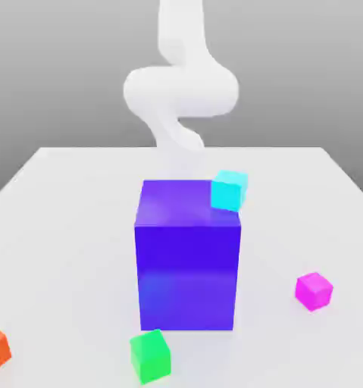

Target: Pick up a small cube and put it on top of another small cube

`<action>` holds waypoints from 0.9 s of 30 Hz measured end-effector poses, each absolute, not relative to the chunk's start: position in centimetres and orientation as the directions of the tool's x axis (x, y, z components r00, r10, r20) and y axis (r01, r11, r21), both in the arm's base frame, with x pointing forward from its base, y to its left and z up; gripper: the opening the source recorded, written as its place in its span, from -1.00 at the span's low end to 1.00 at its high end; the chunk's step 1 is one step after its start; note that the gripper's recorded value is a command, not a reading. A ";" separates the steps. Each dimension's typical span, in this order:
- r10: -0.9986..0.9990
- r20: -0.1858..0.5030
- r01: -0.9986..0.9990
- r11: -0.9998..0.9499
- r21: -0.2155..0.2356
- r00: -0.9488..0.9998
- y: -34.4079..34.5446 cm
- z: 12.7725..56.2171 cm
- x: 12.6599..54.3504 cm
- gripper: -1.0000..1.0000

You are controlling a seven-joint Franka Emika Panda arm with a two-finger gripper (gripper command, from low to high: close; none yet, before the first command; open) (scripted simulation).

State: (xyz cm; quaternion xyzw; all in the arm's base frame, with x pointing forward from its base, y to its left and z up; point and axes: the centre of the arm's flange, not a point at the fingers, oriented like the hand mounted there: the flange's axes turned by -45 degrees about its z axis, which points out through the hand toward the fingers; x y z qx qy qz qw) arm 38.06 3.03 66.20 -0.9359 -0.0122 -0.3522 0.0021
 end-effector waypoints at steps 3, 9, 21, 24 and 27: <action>0.073 0.579 0.074 -0.997 0.021 0.812 7.0 59.5 41.2 0.00; 0.182 0.411 0.181 -0.983 0.041 0.893 14.6 46.0 43.1 0.00; 0.424 0.039 0.424 -0.906 0.009 0.905 25.5 21.2 31.8 0.00; 0.430 0.007 0.430 -0.903 -0.003 0.903 25.8 17.6 30.5 0.00; 0.430 0.002 0.430 -0.903 -0.005 0.903 25.8 14.5 30.4 0.00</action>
